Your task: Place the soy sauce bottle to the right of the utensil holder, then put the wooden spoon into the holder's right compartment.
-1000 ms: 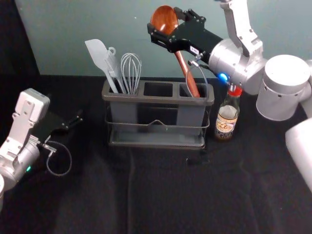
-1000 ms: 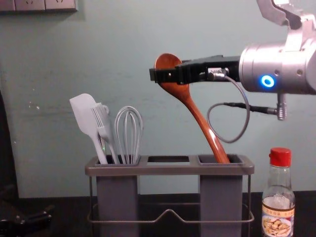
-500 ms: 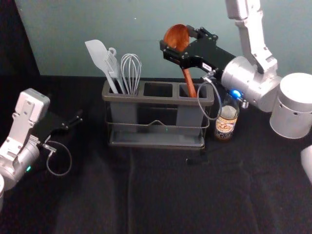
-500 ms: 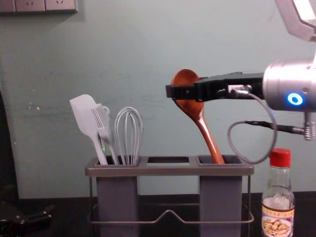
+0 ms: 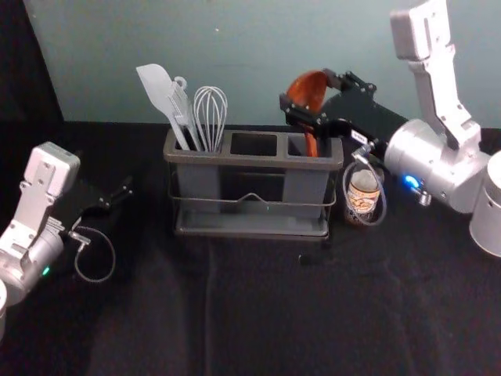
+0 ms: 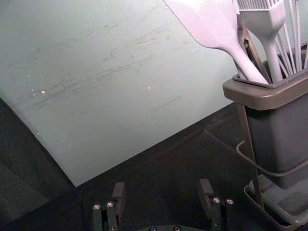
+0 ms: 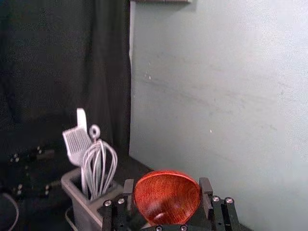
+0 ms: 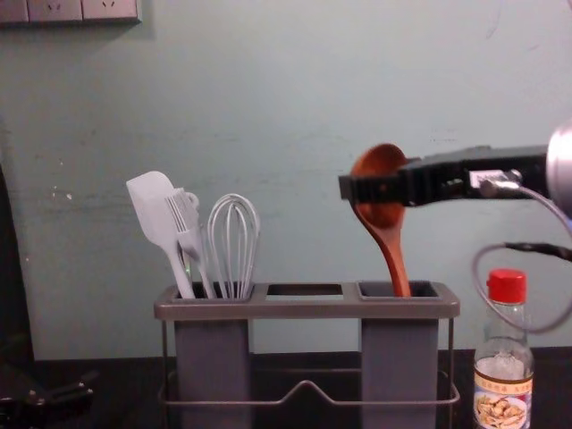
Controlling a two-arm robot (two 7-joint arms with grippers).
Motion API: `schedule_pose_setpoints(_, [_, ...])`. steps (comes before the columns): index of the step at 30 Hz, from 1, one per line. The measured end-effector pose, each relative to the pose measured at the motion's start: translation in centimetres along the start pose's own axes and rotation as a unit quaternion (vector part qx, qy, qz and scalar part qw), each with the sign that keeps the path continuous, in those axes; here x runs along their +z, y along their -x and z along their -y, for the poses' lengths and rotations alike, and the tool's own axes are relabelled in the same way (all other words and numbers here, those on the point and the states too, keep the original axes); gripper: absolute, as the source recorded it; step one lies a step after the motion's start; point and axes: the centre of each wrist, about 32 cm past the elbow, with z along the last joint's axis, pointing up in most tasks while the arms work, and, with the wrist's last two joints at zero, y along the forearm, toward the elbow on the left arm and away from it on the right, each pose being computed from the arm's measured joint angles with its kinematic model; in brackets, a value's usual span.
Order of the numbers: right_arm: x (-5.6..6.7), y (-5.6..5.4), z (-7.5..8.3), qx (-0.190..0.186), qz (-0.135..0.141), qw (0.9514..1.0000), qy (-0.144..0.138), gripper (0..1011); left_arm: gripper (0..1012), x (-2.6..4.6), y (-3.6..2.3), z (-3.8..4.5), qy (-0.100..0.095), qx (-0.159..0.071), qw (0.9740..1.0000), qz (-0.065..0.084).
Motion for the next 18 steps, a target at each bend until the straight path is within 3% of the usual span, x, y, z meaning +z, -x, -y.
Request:
schedule_pose_setpoints(8, [-0.6, -0.1, 1.3, -0.004, -0.001, 0.9995, 0.032, 835, 1005, 0.0, 0.0, 0.0, 0.0, 0.0, 1.0, 0.0])
schedule_pose_setpoints(18, [-1.3, -0.6, 0.9, 0.0, -0.01, 0.9987, 0.049, 835, 1005, 0.0, 0.0, 0.0, 0.0, 0.0, 1.0, 0.0])
